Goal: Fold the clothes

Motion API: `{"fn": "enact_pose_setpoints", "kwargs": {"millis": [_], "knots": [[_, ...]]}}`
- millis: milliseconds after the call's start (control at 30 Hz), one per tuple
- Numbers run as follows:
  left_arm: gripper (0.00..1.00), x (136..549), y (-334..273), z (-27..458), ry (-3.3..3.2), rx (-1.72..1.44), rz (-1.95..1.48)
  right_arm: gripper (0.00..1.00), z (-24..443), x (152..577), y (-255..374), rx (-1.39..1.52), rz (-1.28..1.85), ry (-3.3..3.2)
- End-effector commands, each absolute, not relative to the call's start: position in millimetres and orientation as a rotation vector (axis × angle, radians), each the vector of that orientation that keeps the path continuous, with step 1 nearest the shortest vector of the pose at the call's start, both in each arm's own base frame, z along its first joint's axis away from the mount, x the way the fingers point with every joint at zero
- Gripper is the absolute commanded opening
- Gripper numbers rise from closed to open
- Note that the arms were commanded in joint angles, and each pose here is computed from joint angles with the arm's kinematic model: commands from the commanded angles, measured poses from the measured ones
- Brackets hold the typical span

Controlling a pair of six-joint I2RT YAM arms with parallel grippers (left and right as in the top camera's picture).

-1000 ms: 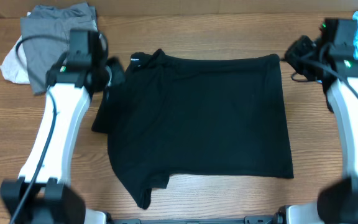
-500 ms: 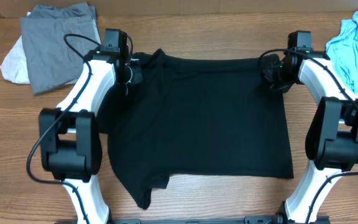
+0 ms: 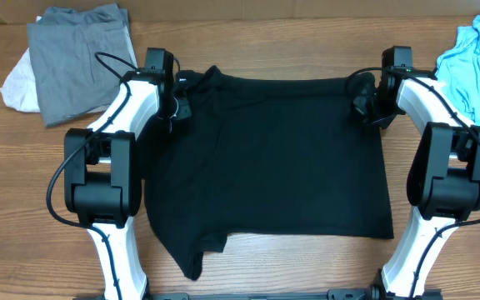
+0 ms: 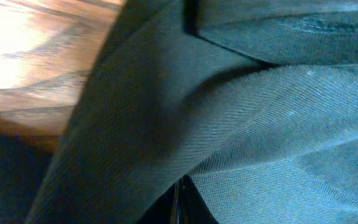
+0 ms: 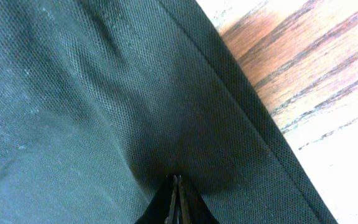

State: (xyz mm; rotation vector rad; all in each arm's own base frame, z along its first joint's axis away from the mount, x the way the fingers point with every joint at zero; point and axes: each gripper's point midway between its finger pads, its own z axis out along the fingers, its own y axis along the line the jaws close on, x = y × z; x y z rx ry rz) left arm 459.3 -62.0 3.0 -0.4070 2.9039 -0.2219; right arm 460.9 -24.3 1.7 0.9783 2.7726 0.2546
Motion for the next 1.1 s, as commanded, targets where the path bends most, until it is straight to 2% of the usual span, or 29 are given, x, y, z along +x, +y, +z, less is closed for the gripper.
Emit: {"fn": "enact_pose_setpoints", "kwargs": {"millis": [0,67,233,500,600,667,700,733,767,800,833,867,900,1067], "knots": [[0.04,455.6,-26.3,-13.6,2.927,-0.455,-0.044,0.04,-30.5,448.6,-33.8,1.056,0.137,2.82],[0.04,454.7,-19.8,-13.8,2.928,-0.475,-0.036,0.04,-33.9,443.0,-40.4,1.12,0.071,2.811],[0.15,451.9,-3.2,-13.8,2.931,-0.516,0.002,0.04,-33.9,432.2,-59.8,1.231,-0.107,2.762],[0.19,465.9,-7.1,16.2,2.92,-0.476,-0.015,0.04,-11.9,446.8,-63.1,1.213,-0.095,2.71],[0.27,477.7,-13.6,40.7,2.899,-0.442,-0.03,0.04,15.5,458.9,-64.4,1.195,-0.067,2.658],[0.38,485.9,-22.3,57.5,2.879,-0.42,-0.064,0.04,37.0,467.0,-65.0,1.174,-0.047,2.624],[0.5,489.9,-27.7,66.0,2.868,-0.407,-0.085,0.15,48.0,470.4,-65.4,1.161,-0.039,2.611],[0.66,493.5,-33.9,74.5,2.858,-0.393,-0.112,0.33,60.1,473.5,-65.7,1.155,-0.031,2.595],[0.75,497.2,-40.9,82.8,2.846,-0.377,-0.142,0.54,67.9,475.0,-65.8,1.152,-0.027,2.587],[0.87,501.5,-48.3,92.0,2.83,-0.358,-0.169,0.75,80.6,477.8,-65.9,1.135,-0.021,2.578],[0.92,505.3,-54.3,100.0,2.814,-0.346,-0.188,0.85,87.8,479.3,-66.0,1.118,-0.02,2.578],[0.94,508.8,-60.7,107.1,2.798,-0.331,-0.21,0.91,96.4,481.1,-65.5,1.096,-0.014,2.579],[0.94,511.7,-65.9,112.7,2.784,-0.333,-0.227,0.93,103.7,481.5,-65.1,1.092,-0.01,2.58],[0.83,516.4,-89.2,118.6,2.755,-0.395,-0.29,0.95,131.4,483.8,-39.2,1.0,0.181,2.648]]}}
